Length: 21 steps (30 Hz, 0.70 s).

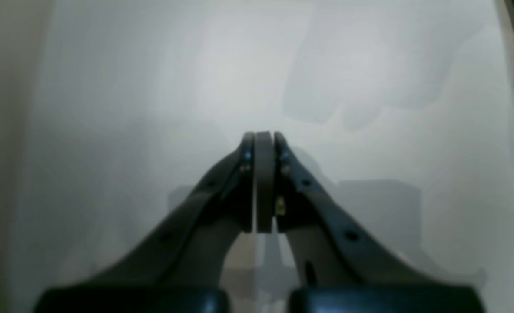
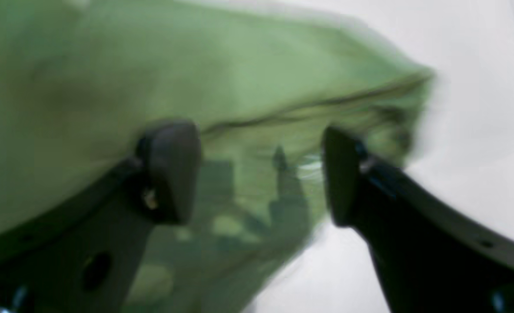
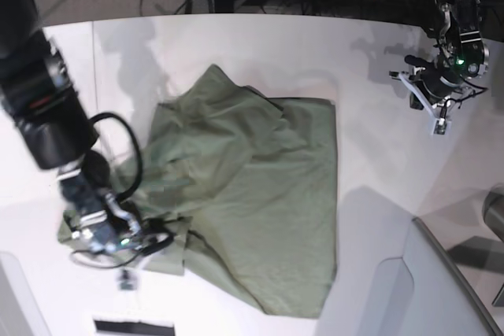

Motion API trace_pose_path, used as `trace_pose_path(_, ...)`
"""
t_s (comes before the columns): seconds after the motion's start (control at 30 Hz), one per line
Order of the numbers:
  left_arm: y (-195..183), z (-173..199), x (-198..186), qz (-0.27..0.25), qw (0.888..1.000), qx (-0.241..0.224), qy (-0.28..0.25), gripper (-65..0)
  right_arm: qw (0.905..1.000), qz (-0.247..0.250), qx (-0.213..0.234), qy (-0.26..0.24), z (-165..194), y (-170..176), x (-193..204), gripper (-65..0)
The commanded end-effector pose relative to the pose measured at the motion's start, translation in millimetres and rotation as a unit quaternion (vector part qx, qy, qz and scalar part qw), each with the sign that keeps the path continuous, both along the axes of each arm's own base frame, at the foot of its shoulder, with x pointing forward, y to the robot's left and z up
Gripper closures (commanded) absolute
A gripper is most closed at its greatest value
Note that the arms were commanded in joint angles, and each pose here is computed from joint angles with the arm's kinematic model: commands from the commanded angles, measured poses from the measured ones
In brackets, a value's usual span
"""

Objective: Layout the t-shirt on the table in an organized manner, then fold the t-shirt properly
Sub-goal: 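Drag the shirt edge with the right gripper away from the left gripper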

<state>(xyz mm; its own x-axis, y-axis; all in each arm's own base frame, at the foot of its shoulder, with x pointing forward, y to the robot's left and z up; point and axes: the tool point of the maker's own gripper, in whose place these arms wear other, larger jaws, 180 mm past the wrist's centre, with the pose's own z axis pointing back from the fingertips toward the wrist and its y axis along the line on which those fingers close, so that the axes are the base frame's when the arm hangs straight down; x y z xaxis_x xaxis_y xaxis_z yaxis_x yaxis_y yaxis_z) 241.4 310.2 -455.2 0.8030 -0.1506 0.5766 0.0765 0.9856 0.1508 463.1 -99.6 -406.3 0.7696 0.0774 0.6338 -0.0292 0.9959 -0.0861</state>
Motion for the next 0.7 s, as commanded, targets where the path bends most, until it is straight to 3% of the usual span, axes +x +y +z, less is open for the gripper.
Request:
trace_pose_path(0.0, 7.0, 12.4, 9.6, -0.002, 1.000, 0.009, -0.021, 0.0, 0.9990, 0.019, 0.026, -0.030, 24.6, 32.1, 13.7, -37.4)
trace_pose_path(0.23, 5.6, 17.5, 12.4, -0.006, 1.000, 0.012, -0.028, 0.0, 0.9974, 0.021, 0.057, 0.039, -15.2, 89.0, -17.2, -37.2)
trace_pose_path(0.33, 6.7, 17.0, 10.5, -0.004, 1.000, 0.011, -0.027, 0.0, 0.9965, -0.057, 0.036, 0.049, -20.7, 72.3, -18.6, -37.2)
trace_pose_path(0.47, 5.5, 15.9, 9.3, -0.005, 1.000, 0.009, -0.025, 0.0, 0.9878, -0.151, 0.015, 0.036, -12.8, 47.9, -16.9, -37.4)
trace_pose_path(0.67, 4.6, 15.0, 9.0, -0.006, 1.000, 0.009, -0.024, 0.0, 0.9880, -0.149, 0.026, 0.031, -4.1, 61.6, -11.9, -37.4)
